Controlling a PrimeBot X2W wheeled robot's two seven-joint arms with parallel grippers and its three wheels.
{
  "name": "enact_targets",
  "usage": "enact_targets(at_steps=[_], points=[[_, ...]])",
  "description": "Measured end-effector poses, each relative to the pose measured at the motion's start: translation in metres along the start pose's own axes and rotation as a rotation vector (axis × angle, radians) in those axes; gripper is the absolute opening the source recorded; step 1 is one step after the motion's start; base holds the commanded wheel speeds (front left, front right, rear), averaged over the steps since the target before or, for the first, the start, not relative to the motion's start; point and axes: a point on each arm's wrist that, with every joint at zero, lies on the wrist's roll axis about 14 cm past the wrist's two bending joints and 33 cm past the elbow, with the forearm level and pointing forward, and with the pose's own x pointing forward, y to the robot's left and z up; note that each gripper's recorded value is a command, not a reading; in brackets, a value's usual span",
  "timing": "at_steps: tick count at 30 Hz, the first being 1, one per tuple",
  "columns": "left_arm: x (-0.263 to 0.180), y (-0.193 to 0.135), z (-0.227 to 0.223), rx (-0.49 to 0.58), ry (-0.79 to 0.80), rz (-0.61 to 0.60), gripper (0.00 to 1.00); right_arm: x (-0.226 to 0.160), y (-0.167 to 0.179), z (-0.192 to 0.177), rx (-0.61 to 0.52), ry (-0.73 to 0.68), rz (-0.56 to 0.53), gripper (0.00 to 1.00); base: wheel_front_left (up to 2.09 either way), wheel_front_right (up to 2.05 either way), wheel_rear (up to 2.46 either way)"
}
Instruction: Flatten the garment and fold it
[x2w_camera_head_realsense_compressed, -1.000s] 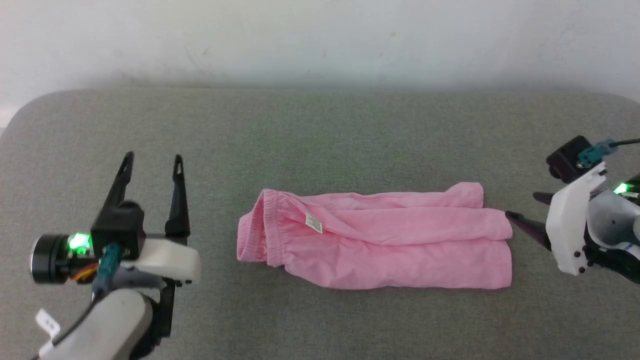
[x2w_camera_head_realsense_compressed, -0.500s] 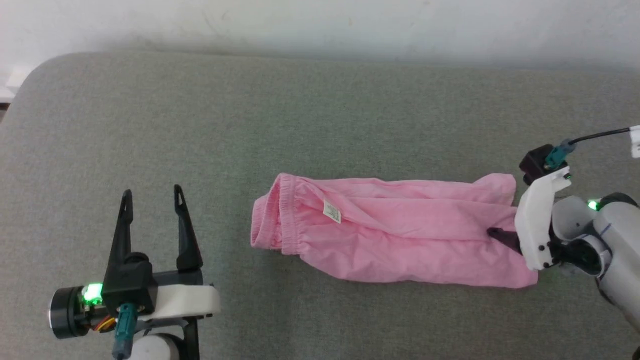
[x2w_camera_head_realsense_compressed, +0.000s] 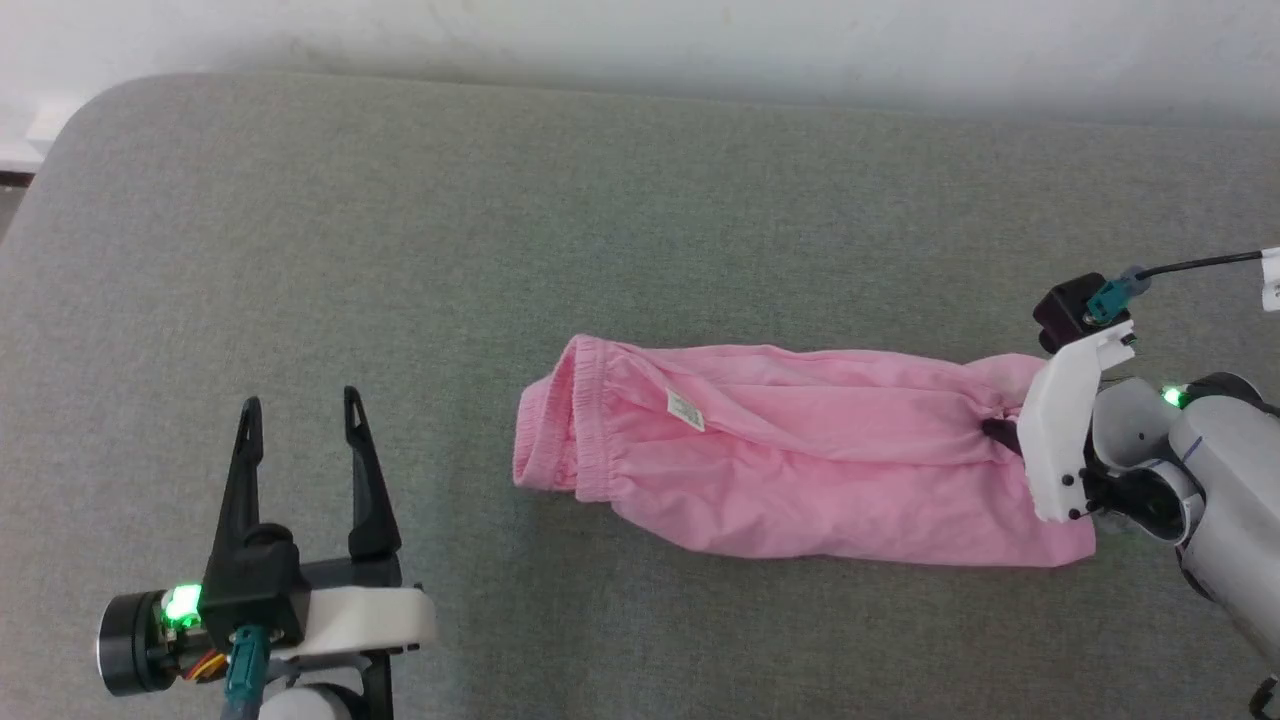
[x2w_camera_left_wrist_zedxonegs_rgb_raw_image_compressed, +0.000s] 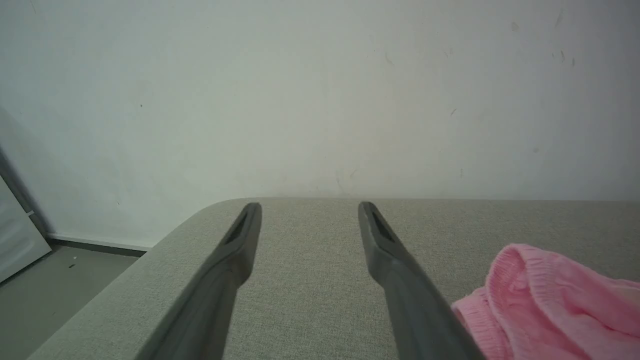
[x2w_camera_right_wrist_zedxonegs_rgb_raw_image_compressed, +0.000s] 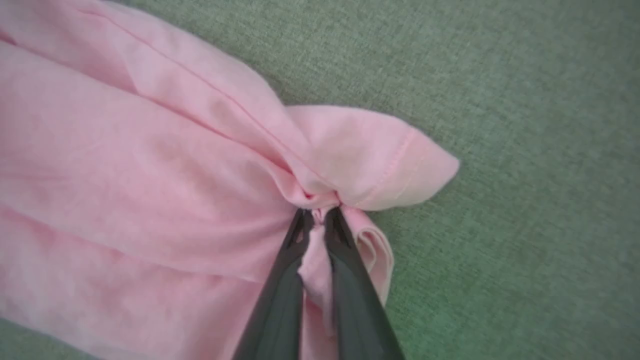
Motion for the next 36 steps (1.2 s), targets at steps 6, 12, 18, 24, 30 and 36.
enact_targets(at_steps=[6, 12, 18, 24, 30, 36], points=[[-0.001, -0.004, 0.006, -0.009, -0.021, -0.033, 1.00, -0.017, 0.001, 0.006, -0.061, -0.080, -0.011, 0.00, 0.00, 0.00, 0.00], [-0.004, -0.007, 0.005, 0.015, -0.025, -0.056, 1.00, -0.054, -0.019, 0.012, -0.113, -0.167, -0.057, 0.00, 0.00, 0.00, 0.00], [-0.004, -0.021, 0.007, 0.006, -0.034, -0.100, 1.00, -0.098, -0.058, 0.005, -0.108, -0.175, -0.160, 0.00, 0.00, 0.00, 0.00], [-0.004, -0.030, 0.007, -0.002, -0.034, -0.126, 1.00, -0.120, -0.093, -0.025, -0.070, -0.089, -0.252, 0.00, 0.00, 0.00, 0.00], [-0.006, -0.029, 0.009, 0.003, -0.039, -0.126, 1.00, -0.121, -0.049, 0.004, -0.129, -0.185, -0.131, 0.00, 0.00, 0.00, 0.00], [-0.008, -0.028, 0.007, 0.011, -0.034, -0.130, 1.00, -0.117, 0.019, 0.034, -0.237, -0.244, 0.046, 0.00, 0.00, 0.00, 0.00]])
